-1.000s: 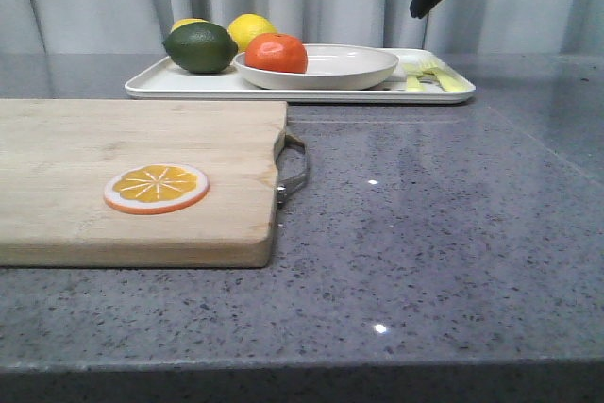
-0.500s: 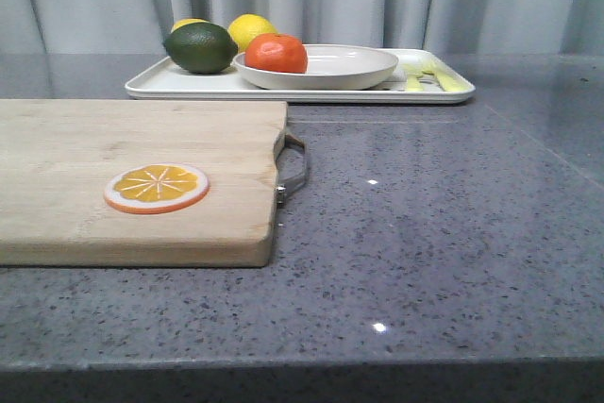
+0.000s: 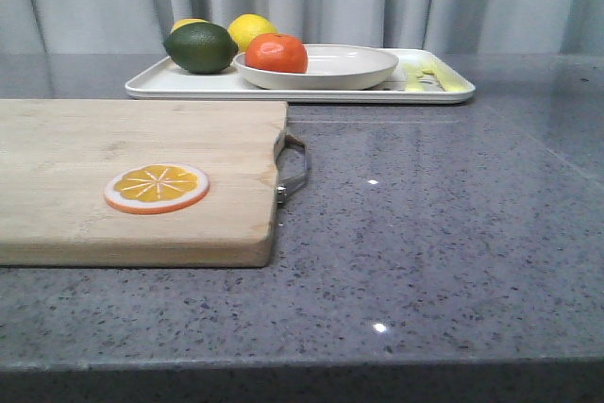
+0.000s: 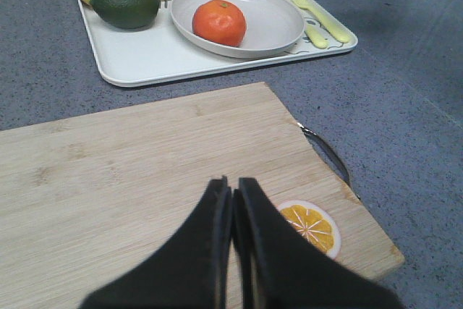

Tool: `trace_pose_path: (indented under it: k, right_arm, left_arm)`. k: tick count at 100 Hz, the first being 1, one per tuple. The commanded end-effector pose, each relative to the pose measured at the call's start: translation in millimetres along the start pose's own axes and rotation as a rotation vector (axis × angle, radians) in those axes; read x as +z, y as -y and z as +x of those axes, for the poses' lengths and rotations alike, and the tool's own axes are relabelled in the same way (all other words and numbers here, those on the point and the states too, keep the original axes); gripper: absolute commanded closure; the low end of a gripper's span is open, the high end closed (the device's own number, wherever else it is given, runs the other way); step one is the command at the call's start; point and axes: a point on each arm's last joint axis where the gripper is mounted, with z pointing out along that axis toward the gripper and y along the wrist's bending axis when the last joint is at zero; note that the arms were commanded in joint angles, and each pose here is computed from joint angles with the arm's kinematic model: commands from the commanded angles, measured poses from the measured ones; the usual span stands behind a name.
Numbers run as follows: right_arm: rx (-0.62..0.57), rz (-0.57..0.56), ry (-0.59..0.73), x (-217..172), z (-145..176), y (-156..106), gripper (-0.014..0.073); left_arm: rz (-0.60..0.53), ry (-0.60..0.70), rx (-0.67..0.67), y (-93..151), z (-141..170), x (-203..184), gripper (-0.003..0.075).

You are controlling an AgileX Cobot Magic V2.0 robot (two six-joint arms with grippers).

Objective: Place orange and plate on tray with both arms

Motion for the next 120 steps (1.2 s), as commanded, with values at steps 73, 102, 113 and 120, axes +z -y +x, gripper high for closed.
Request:
trace_pose_path:
  k: [73,102,113,120]
  right_arm:
    - [-0.116,0.037,0.208,-139,76,-29,0.0662]
    - [-0.123,0.055,0.267,-151,142,-20,0.0662]
    - [-0.136,0.064,0.303,-152,166,-16,0.0662]
    - [-0.135,0.067,0.337,-155,181,-15,0.0662]
  left_arm:
    - [0.006,0.091,-0.019,2,-14,-4,0.0741]
    - [0.006,0.091,-0.019,2,-14,-4,0.0741]
    - [0.006,0.091,-0.019,2,-14,-4,0.0741]
    - [0.006,0.091,-0.019,2,-14,-4,0.0741]
